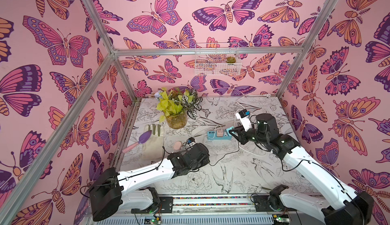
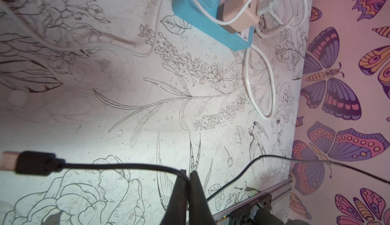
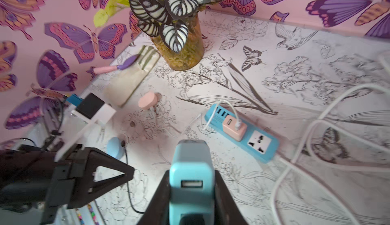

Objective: Charge the bluetooth headset
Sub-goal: Adjust the charging cable at the plug, then insert the plug into the socket.

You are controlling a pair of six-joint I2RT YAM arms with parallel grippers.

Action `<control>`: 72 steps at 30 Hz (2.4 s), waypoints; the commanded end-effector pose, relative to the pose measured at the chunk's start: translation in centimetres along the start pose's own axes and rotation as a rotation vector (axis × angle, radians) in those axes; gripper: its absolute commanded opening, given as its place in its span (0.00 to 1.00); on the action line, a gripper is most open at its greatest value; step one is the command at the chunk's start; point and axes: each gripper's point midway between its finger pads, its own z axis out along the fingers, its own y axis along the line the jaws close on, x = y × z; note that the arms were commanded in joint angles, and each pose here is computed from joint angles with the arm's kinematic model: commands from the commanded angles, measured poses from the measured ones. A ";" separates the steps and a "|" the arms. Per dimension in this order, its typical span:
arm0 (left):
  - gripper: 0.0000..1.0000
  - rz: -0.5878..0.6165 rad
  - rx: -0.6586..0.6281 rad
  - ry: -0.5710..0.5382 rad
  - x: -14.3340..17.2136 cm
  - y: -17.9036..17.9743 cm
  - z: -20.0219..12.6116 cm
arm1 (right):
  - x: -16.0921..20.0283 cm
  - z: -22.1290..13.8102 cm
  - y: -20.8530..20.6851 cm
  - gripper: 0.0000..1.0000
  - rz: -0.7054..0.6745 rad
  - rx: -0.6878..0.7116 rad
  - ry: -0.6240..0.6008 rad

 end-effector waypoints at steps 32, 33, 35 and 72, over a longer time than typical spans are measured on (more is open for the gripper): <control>0.00 0.152 0.039 0.102 2.0 -2.5 3.9 | 6.5 9.7 -8.9 0.02 -0.606 -0.141 0.527; 0.00 0.154 0.042 0.101 2.0 -2.5 3.8 | 6.7 9.8 -9.0 0.02 -0.609 -0.148 0.534; 0.00 0.154 0.040 0.102 2.1 -2.4 3.9 | 6.9 10.0 -8.9 0.02 -0.612 -0.167 0.539; 0.00 0.165 0.039 0.107 2.2 -2.1 4.0 | 8.7 12.9 -10.4 0.01 -0.702 -0.234 0.556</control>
